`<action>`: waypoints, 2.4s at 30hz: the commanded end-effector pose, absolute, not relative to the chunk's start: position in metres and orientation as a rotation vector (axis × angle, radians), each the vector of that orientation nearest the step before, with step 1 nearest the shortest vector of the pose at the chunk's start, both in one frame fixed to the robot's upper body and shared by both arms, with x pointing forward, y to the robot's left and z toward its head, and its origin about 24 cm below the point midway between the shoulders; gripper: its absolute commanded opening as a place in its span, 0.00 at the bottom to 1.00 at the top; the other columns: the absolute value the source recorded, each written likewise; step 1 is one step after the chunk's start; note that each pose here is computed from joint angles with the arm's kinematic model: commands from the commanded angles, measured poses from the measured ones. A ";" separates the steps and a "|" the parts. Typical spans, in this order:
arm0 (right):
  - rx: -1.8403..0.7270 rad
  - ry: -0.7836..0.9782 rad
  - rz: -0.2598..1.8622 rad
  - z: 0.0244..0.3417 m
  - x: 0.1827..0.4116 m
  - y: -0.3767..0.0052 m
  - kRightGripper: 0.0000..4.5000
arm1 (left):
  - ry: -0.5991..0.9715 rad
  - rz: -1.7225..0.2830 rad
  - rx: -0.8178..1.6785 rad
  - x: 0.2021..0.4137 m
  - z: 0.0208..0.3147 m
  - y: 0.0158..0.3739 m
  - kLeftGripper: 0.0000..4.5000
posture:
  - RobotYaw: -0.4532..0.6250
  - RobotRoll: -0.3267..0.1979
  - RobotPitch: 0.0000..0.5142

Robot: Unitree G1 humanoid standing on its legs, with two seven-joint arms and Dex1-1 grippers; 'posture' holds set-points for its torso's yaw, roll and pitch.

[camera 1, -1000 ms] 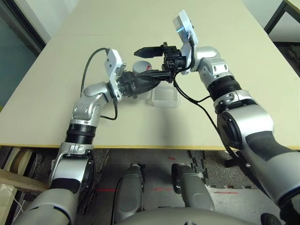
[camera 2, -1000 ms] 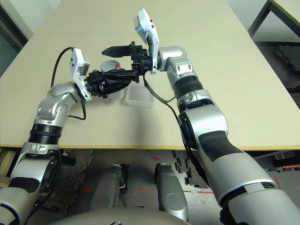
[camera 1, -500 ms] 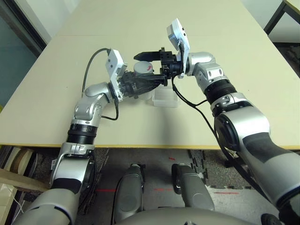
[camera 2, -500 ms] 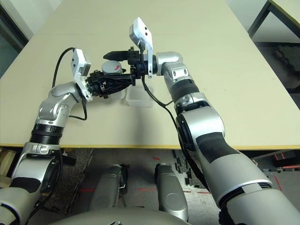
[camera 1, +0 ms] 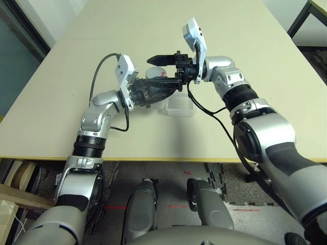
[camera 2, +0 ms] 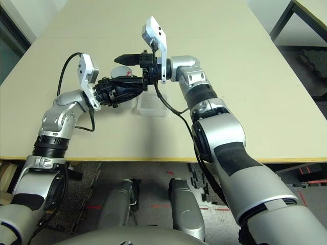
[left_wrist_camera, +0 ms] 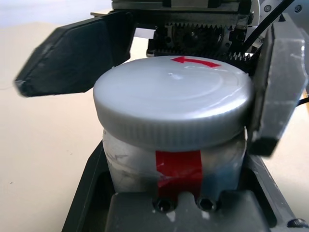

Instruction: Pour the medicine from the bottle into the box.

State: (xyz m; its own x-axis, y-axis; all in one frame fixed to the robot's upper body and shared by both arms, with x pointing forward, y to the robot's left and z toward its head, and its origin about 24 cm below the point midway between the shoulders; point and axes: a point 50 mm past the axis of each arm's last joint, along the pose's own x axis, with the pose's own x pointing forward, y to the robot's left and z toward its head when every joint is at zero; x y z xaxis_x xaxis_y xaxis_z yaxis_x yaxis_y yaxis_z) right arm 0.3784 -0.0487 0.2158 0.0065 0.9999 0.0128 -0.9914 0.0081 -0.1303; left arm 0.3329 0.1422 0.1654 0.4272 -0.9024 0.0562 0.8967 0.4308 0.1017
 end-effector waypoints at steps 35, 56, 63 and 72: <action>-0.119 -0.115 1.601 0.223 0.378 -0.079 1.00 | -0.092 -1.145 0.071 0.333 0.163 0.141 0.59 | 0.36 0.62 0.27; -0.092 -0.140 1.635 0.218 0.373 -0.037 1.00 | -0.097 -1.152 0.074 0.333 0.164 0.139 0.59 | 0.37 0.62 0.27; -0.102 -0.120 1.557 0.216 0.378 -0.040 1.00 | -0.099 -1.157 0.074 0.331 0.164 0.139 0.59 | 0.37 0.62 0.27; -0.105 -0.095 1.501 0.214 0.384 -0.061 1.00 | -0.096 -1.157 0.072 0.330 0.163 0.140 0.59 | 0.37 0.62 0.26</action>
State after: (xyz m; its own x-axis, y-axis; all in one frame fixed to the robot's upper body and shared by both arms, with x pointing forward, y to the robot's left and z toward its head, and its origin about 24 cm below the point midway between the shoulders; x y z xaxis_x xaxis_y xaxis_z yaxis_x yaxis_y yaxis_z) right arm 0.3787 -0.0462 0.2139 0.0107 0.9999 0.0134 -0.9917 0.0123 -0.1278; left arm 0.3333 0.1407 0.1640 0.4248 -0.9041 0.0470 0.8992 0.4273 0.0938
